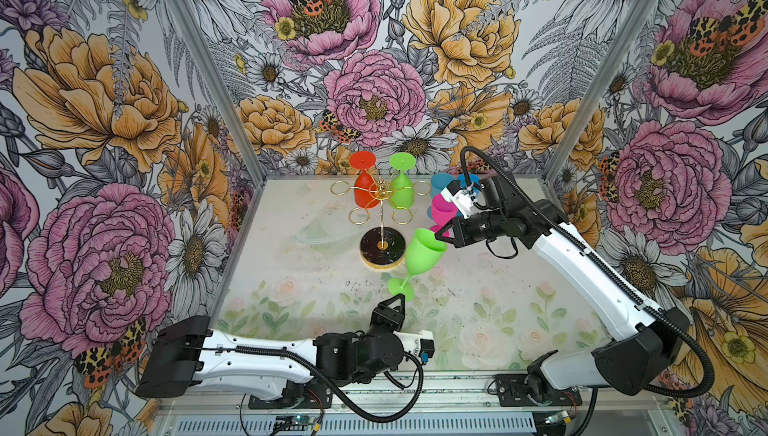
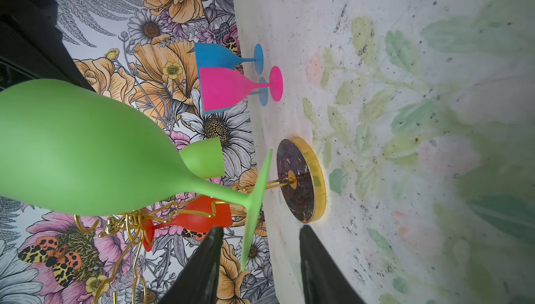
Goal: Take the wine glass off the wine glass rack
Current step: 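Carry the green glass beside the magenta glass with the right gripper while the left withdraws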
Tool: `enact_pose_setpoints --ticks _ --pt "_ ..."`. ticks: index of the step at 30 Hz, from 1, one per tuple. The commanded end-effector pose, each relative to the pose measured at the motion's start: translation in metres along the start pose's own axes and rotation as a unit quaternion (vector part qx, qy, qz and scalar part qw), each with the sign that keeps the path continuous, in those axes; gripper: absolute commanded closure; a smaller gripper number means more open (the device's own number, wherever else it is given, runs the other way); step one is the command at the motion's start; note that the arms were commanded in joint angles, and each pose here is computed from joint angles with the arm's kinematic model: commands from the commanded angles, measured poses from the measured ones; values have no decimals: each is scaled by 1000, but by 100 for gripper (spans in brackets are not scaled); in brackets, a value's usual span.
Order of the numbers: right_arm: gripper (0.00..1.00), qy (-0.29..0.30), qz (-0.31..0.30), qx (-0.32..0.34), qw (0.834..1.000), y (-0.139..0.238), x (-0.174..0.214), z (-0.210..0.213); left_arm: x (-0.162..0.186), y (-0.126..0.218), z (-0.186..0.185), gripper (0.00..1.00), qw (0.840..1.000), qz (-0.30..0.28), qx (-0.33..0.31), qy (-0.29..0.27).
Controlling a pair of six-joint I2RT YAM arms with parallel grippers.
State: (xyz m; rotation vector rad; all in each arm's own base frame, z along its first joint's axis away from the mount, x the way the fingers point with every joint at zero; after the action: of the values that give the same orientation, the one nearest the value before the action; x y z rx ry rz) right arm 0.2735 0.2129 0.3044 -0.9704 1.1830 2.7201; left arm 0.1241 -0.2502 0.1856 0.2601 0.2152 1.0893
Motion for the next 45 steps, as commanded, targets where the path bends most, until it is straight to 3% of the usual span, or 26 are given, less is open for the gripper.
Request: enact_pose_setpoints --ticks 1,5,10,17,26,29,34,45 --pt "100 27 -44 36 998 18 -16 1 -6 1 -5 47 999 -18 16 46" --pt "100 38 -64 91 993 26 -18 -10 -10 5 6 37 992 -35 12 120" --pt "100 40 -79 143 986 31 -18 -25 -6 15 32 28 967 -59 -13 249" --pt "100 31 -95 224 969 35 -16 -52 22 22 69 23 903 -49 -29 425" --pt "100 1 -108 301 947 44 -14 -92 66 29 106 20 811 -22 -36 583" --pt "100 -12 -112 318 941 47 -13 -106 80 32 113 19 786 -13 -36 617" --pt "100 -26 -121 345 931 49 -15 -128 93 36 117 10 763 -18 -38 645" --pt "100 -50 -123 405 905 49 -22 -172 136 31 122 9 708 32 -64 703"
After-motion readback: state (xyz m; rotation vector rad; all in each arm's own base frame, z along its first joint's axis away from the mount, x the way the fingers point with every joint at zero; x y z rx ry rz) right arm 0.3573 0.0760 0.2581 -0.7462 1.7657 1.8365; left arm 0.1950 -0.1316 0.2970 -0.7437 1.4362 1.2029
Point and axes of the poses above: each gripper's point midway between its finger pads, its own y axis back along the fingers, its own z axis along the line the jaws close on, x = y × z, the point moved 4 cm from there along y, back along the fingers
